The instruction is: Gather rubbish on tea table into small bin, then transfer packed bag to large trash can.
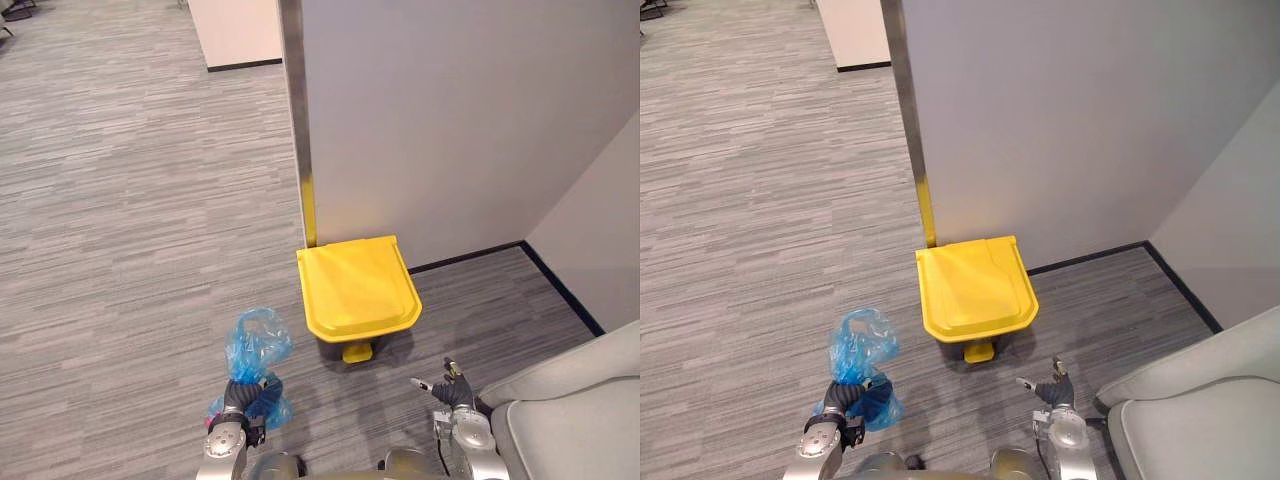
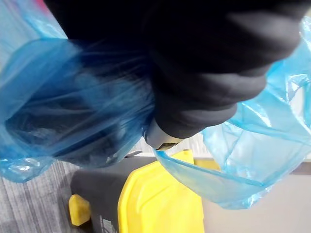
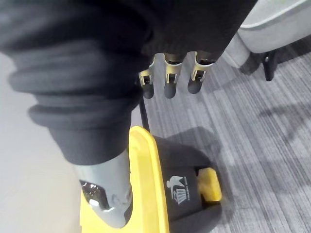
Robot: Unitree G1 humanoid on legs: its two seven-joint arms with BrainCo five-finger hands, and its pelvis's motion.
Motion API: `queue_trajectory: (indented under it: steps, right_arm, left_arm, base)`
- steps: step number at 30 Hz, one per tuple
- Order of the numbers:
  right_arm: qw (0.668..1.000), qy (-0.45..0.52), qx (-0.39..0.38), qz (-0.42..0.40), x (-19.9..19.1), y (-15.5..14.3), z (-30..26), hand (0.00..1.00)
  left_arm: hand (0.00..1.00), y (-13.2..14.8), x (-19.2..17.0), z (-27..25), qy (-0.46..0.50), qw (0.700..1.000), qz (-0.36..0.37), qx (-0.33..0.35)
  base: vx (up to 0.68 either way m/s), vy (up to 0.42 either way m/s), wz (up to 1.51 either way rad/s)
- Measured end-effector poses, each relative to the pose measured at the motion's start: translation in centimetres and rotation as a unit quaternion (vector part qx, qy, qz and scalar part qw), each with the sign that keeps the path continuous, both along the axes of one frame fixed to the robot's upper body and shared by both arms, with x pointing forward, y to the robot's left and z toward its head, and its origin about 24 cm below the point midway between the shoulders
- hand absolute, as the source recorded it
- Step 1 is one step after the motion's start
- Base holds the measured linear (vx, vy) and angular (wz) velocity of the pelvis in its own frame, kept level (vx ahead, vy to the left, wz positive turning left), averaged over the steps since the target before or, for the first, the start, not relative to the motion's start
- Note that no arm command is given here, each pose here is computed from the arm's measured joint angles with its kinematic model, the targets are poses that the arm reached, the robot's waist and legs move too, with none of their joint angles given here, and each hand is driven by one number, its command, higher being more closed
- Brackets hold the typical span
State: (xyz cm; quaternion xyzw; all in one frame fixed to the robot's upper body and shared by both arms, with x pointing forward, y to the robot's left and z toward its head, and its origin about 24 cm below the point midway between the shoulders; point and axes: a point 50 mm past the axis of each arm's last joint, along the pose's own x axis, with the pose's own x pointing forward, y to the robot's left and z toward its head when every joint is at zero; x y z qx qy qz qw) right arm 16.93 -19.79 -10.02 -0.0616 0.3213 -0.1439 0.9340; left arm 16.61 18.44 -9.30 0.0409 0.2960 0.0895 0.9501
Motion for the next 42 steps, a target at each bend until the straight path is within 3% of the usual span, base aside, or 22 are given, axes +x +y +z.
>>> queue_trajectory:
  steps: [16,34,42]
  right_arm:
    - [0.998,0.052,-0.017,-0.036,-1.4,-3.0,-1.4,0.00]
    - [0.996,0.079,-0.007,-0.046,-2.1,-3.1,-2.3,0.00]
    - [0.995,0.082,-0.010,-0.048,-2.3,-3.4,-2.3,0.00]
  left_arm:
    - [1.00,-1.2,-0.4,-1.8,0.045,0.999,0.000,-0.022]
    - [1.00,1.9,-2.8,-3.0,0.096,0.995,0.008,0.021]
    - [1.00,1.9,-3.0,-3.1,0.097,0.995,0.013,0.018]
  base:
    - [0.13,-0.077,0.14]
    - [-0.11,0.042,-0.04]
    - [-0.07,-0.014,-0.20]
